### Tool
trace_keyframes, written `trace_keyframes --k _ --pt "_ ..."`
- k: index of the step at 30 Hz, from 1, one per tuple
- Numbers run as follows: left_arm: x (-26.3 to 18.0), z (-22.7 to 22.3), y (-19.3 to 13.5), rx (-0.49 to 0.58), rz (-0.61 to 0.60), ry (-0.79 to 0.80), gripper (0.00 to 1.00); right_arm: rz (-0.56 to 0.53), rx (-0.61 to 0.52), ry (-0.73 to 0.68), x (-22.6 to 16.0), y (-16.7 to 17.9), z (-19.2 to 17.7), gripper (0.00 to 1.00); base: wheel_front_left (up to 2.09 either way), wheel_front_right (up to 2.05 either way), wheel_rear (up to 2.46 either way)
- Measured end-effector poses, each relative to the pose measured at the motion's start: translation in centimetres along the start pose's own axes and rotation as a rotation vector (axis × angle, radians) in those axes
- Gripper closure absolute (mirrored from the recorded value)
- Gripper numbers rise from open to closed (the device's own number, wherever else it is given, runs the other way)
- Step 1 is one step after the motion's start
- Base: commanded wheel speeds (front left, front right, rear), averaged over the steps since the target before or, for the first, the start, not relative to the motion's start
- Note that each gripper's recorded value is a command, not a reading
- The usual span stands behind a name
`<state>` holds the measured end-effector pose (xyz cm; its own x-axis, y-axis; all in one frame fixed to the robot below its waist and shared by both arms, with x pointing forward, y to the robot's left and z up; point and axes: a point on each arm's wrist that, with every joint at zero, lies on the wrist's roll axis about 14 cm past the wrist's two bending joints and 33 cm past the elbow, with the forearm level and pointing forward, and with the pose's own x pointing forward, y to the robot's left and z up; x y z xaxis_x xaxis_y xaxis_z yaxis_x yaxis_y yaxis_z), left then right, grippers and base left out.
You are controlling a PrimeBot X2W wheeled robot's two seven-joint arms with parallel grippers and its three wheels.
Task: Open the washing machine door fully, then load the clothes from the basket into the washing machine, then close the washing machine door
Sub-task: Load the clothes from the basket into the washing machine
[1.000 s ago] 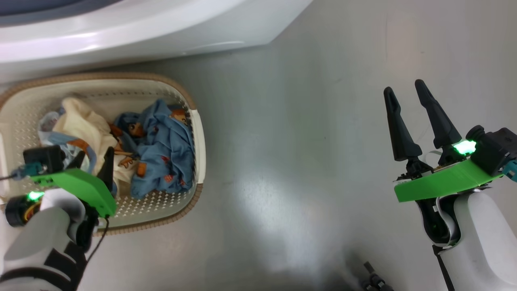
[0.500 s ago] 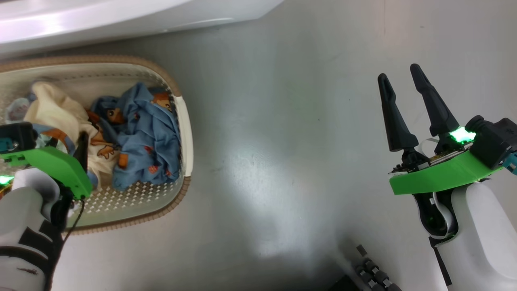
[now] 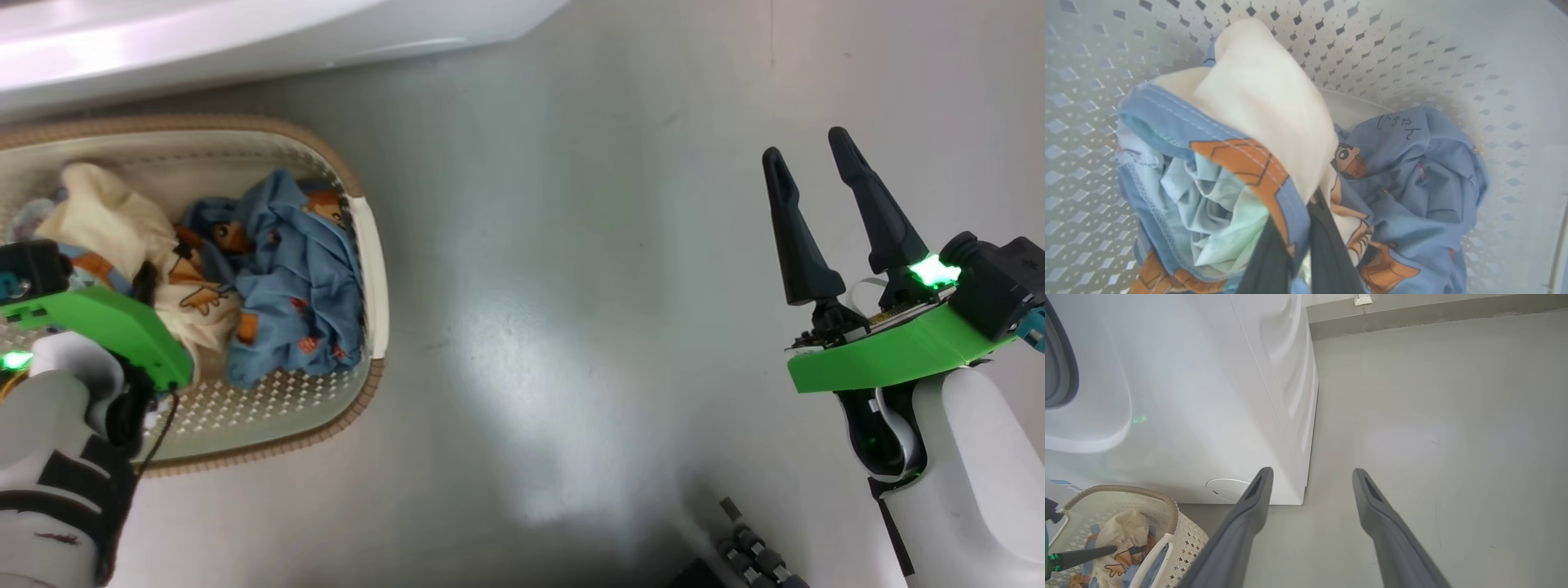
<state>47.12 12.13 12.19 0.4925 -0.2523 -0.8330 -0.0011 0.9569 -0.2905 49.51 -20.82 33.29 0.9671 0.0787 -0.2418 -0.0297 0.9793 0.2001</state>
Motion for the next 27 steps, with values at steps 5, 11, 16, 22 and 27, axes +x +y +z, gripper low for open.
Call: trace_keyframes --k 5,11,16,22,27 --pt "-0.9 1.9 -0.8 -0.044 -0.012 -0.083 1.0 0.014 0.004 -0.022 0.1 0.6 0.9 0.0 0.0 0.0 0.0" --pt "-3.7 2.8 -1.7 -0.082 -0.029 -0.162 1.0 0.033 0.006 -0.066 -0.2 1.4 3.1 0.0 0.0 0.0 0.0" --pt "-7.4 5.8 -2.5 -0.1 -0.064 -0.286 1.0 0.043 0.007 -0.091 -1.9 2.1 4.8 0.0 0.0 0.0 0.0" --pt "-12.0 8.0 -2.6 -0.084 -0.07 -0.422 1.0 0.055 0.014 -0.116 -3.9 2.8 6.5 0.0 0.0 0.0 0.0" --pt "-15.9 9.6 -3.6 -0.041 -0.088 -0.539 1.0 0.067 0.012 -0.138 -5.7 3.4 7.8 0.0 0.0 0.0 0.0"
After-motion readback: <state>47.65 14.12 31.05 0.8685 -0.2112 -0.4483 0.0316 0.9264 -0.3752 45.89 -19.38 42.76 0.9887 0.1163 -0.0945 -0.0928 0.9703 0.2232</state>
